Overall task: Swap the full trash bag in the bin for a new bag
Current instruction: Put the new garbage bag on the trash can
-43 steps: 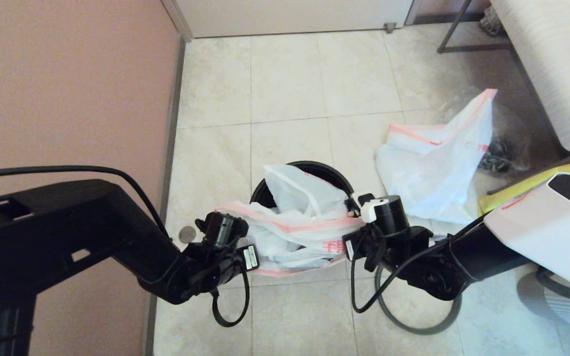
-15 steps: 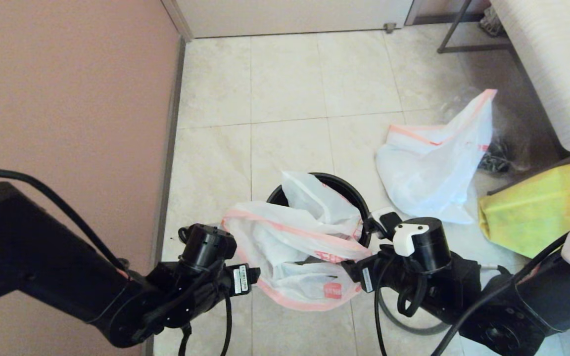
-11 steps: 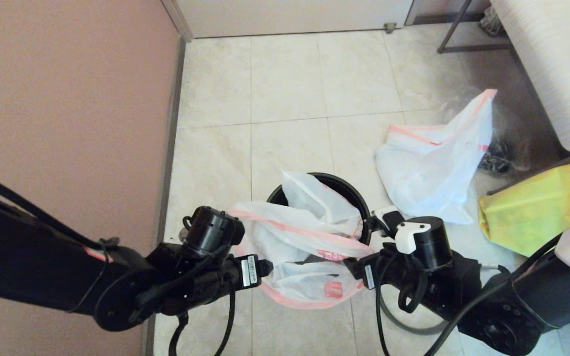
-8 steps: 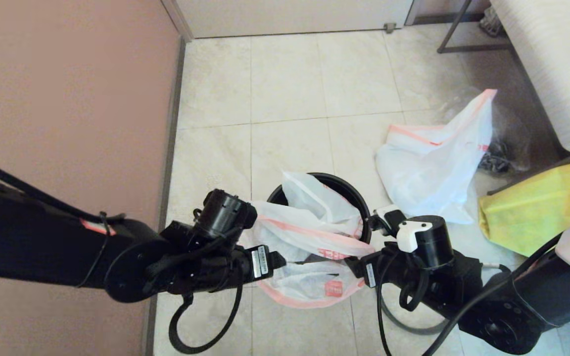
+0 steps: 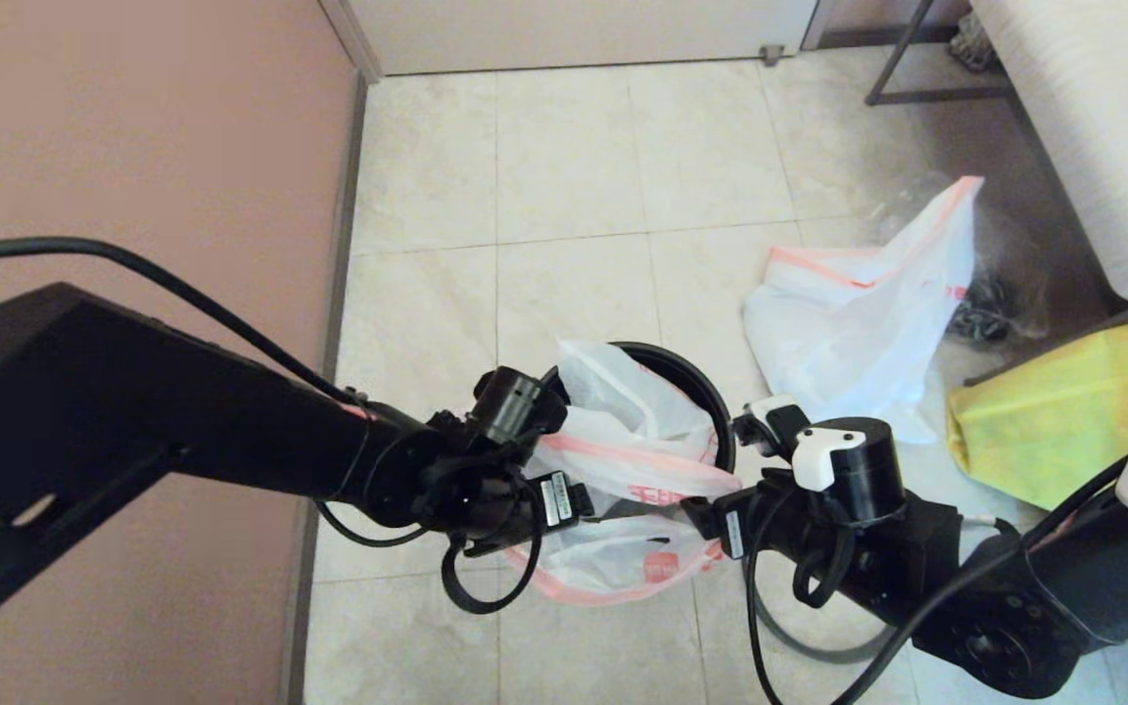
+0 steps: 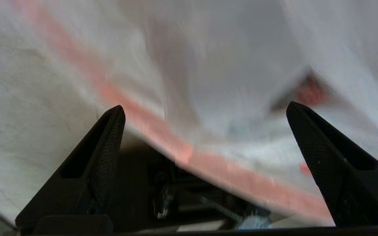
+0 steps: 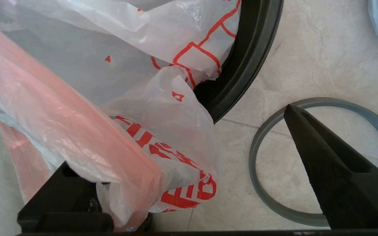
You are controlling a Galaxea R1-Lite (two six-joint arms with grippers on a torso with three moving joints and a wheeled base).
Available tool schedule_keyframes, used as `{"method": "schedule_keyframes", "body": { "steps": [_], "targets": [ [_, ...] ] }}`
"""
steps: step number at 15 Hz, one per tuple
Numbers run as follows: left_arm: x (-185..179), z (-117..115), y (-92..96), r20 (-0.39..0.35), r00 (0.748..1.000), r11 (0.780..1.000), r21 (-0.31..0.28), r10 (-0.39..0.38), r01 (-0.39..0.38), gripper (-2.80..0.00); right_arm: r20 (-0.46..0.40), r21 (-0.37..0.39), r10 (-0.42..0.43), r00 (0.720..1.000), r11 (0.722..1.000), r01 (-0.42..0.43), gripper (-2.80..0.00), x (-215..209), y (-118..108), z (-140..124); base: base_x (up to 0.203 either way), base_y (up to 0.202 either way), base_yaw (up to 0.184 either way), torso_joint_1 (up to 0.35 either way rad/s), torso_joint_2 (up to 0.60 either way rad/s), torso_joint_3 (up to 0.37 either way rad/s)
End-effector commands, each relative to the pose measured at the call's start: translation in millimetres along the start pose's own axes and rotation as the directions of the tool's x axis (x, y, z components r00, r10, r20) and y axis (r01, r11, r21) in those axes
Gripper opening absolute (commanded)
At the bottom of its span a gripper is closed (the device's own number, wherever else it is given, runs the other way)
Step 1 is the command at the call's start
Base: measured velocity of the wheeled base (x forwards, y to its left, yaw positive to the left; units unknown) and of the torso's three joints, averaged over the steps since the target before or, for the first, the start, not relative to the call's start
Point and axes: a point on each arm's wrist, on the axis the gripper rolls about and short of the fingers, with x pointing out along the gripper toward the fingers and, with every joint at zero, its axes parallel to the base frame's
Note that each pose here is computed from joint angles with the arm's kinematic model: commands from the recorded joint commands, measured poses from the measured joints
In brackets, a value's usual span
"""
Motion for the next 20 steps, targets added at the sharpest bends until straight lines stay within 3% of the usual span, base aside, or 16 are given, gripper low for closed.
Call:
{"method": "schedule_keyframes", "body": {
  "steps": [1, 4, 5, 10, 14, 17, 20],
  "targets": [
    [25, 7, -4.2, -0.003, 1.0, 0.999, -0.029, 0.012, -0.012, 0.0, 0.007, 0.003, 0.0, 1.0, 1.0, 0.0, 0.0, -1, 0, 1, 0.0, 0.0, 0.0, 0.0, 0.0, 0.0],
    [44, 23, -19.3, 0.03, 1.0, 0.997, -0.082, -0.01, 0.012, 0.0, 0.009, 0.005, -0.004, 1.0, 1.0, 0.004, 0.0, 0, -1, 2, 0.0, 0.0, 0.0, 0.0, 0.0, 0.0],
    [47, 26, -21.9, 0.03, 1.0, 0.996, -0.087, -0.008, 0.011, -2.8, 0.01, 0.005, -0.004, 1.0, 1.0, 0.004, 0.0, -1, -1, 2, 0.0, 0.0, 0.0, 0.0, 0.0, 0.0],
    [51, 27, -23.3, 0.018, 1.0, 0.994, -0.104, 0.021, -0.019, -2.8, 0.011, 0.007, -0.004, 1.0, 1.0, 0.004, 0.0, -1, -1, 3, 0.0, 0.0, 0.0, 0.0, 0.0, 0.0],
    [48, 29, -24.6, 0.063, 0.997, 0.993, -0.107, 0.052, -0.045, -2.8, 0.023, 0.009, 0.013, 1.0, 1.0, -0.014, 0.0, -8, 0, 6, 0.0, 0.0, 0.0, 0.0, 0.0, 0.0],
    [47, 37, -26.1, 0.15, 0.982, 0.987, -0.124, 0.116, -0.098, -2.8, 0.028, 0.045, 0.118, 0.993, 0.992, -0.119, 0.0, -30, -1, 12, 0.0, 0.0, 0.0, 0.0, 0.0, 0.0],
    [46, 42, -26.1, 0.206, 0.965, 0.981, -0.142, 0.16, -0.132, -2.8, 0.022, 0.1, 0.237, 0.971, 0.966, -0.238, 0.0, -57, -5, 17, 0.0, 0.0, 0.0, 0.0, 0.0, 0.0]
  ]
}}
